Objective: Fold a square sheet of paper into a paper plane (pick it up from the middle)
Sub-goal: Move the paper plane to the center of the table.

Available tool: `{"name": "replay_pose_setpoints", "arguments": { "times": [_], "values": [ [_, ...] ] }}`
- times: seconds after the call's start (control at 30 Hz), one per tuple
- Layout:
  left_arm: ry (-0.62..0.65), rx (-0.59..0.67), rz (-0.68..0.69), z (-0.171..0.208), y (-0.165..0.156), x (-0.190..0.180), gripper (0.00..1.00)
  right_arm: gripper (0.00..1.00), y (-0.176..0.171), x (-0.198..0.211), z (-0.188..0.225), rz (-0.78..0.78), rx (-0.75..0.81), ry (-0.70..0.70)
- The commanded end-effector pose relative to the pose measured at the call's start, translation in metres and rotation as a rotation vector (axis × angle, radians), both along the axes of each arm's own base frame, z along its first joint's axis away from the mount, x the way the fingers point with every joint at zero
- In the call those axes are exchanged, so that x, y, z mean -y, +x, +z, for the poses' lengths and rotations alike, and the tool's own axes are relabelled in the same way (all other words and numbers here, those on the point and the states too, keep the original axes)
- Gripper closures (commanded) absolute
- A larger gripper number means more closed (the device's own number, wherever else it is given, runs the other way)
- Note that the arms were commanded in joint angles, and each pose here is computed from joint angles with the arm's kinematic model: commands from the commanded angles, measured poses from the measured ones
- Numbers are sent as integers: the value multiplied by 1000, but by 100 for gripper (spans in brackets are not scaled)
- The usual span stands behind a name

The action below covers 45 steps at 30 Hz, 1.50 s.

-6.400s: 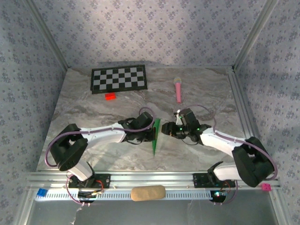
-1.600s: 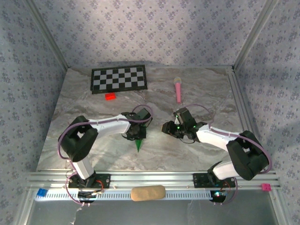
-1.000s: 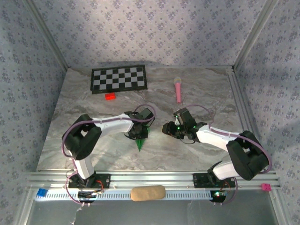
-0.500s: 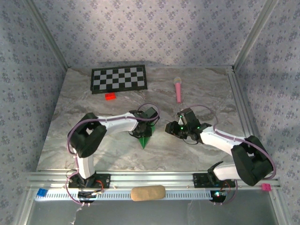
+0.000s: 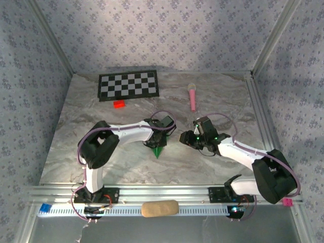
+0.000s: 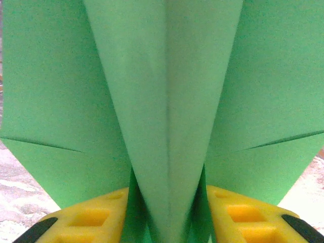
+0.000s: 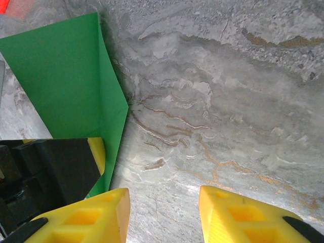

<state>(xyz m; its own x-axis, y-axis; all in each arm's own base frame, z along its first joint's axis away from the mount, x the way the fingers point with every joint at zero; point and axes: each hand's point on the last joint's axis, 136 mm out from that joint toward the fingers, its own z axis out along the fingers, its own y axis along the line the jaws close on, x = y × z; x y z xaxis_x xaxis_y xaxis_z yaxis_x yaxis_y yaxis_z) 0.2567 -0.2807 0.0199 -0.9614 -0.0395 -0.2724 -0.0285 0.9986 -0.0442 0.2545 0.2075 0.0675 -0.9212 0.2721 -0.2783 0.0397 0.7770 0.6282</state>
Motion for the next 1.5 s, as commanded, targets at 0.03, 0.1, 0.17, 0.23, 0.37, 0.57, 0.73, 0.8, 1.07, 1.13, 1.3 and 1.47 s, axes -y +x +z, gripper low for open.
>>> {"name": "replay_pose_setpoints", "arguments": {
  "times": [0.03,0.1,0.17,0.23,0.37,0.57,0.73,0.8,1.07,1.13,1.3,1.47],
  "values": [
    [63,-25,1,-11,-6,-9,60,58,-6,8,-4,0,-9,-28],
    [57,-21,-5,-7,-5,-8,60,58,-5,7,-3,1,-4,-25],
    [52,-15,-8,-3,-4,-6,60,58,-5,7,-2,1,-3,-24],
    [46,-5,-10,3,-2,-6,60,58,-4,8,-1,-1,-1,-25],
    [33,21,-14,14,1,-4,59,59,-4,7,-1,-2,0,-25],
    [12,37,-12,23,4,-1,58,59,-5,9,1,2,8,-37],
    [-6,43,-4,29,4,0,56,58,-5,13,3,-8,15,-46],
    [-13,49,1,32,4,0,55,58,-5,13,3,-8,15,-48],
    [-59,79,6,51,5,3,51,58,-5,17,5,-17,22,-57],
    [-78,92,7,59,6,3,50,57,-4,20,8,-23,36,-63],
    [-104,210,3,99,9,-7,46,45,3,46,32,-63,144,-158],
    [-72,421,10,146,18,-48,36,36,22,109,76,-247,309,-345]
  ]
}}
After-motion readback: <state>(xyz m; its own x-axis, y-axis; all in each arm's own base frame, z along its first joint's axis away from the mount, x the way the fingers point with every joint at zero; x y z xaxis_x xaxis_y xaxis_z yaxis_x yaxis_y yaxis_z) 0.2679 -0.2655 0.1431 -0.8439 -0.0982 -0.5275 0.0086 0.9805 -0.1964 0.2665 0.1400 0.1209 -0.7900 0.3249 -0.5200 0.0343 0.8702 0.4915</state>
